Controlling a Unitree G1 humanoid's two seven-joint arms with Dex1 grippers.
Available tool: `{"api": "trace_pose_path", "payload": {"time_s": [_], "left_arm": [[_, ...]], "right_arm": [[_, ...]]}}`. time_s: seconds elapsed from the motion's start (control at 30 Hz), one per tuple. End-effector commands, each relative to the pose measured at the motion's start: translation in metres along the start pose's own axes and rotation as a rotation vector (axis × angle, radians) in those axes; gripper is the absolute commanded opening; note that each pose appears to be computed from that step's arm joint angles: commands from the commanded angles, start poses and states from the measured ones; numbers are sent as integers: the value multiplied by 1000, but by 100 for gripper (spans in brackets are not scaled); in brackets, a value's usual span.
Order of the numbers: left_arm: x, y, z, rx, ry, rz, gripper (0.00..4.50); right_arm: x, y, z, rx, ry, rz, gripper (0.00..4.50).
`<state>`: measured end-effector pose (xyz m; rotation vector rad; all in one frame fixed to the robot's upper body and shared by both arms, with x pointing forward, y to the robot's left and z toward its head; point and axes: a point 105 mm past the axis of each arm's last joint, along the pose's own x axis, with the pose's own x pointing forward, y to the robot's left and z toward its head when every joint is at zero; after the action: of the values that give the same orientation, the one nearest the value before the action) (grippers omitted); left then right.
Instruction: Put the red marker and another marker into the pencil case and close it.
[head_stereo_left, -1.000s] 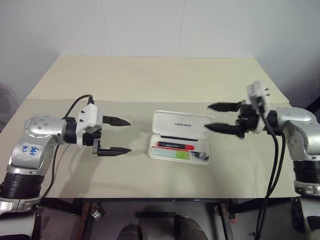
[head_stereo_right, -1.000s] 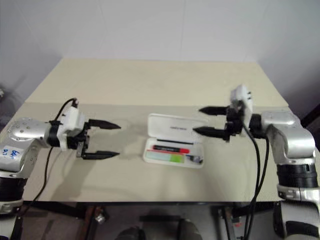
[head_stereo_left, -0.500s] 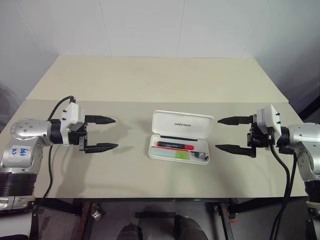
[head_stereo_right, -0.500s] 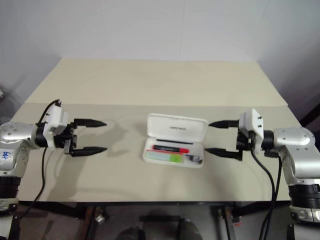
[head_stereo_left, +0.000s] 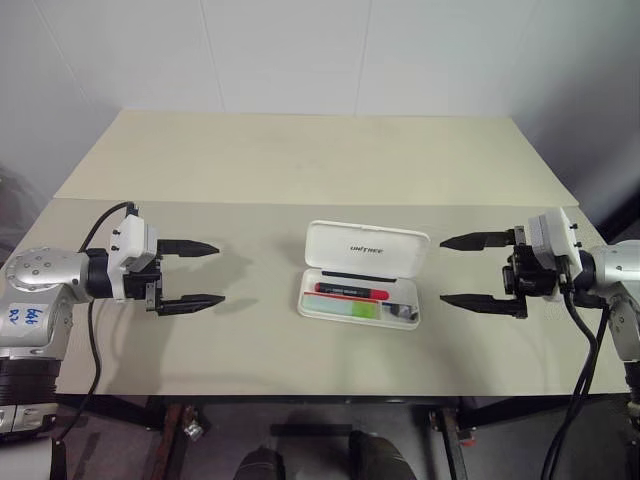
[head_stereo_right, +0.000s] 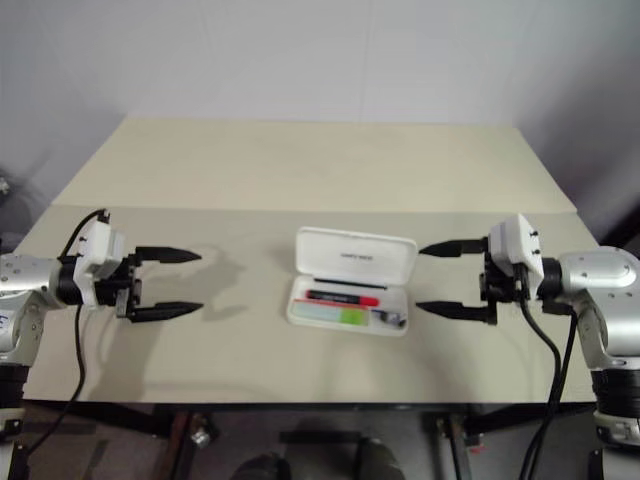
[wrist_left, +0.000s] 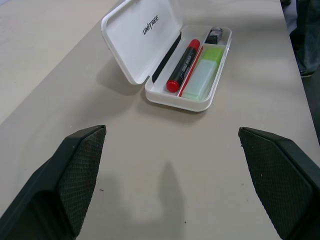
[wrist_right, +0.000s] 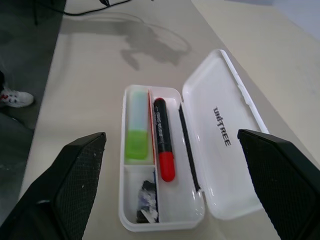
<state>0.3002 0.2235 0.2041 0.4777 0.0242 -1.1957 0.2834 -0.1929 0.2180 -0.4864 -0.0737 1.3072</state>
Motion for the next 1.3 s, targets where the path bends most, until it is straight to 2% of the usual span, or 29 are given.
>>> {"api": "trace_pose_path", "payload": {"time_s": [0.03,0.07,0.43,0.47,0.57,0.77,0.9,1.03,1.3], "left_arm": [[-1,8,21,86,-56,19,412],[0,9,23,99,-60,22,391],[8,13,29,119,-93,16,20],[9,14,29,117,-98,11,4],[14,18,30,123,-103,8,4],[37,47,20,126,-50,114,4],[57,65,13,126,-19,172,4],[84,82,18,137,-48,223,4],[126,79,31,148,-122,142,4]], "right_arm": [[0,2,13,-41,-28,-6,450],[1,2,13,-40,-28,-9,450],[-2,2,6,-18,-27,-73,450],[-1,2,5,-17,-27,-77,450],[1,0,2,-16,-33,-102,450],[7,-2,-4,-10,-37,-122,450],[12,-4,-3,-12,-52,-130,450],[17,-4,-2,-11,-62,-132,450],[17,-1,-4,-1,-65,-153,450]]}}
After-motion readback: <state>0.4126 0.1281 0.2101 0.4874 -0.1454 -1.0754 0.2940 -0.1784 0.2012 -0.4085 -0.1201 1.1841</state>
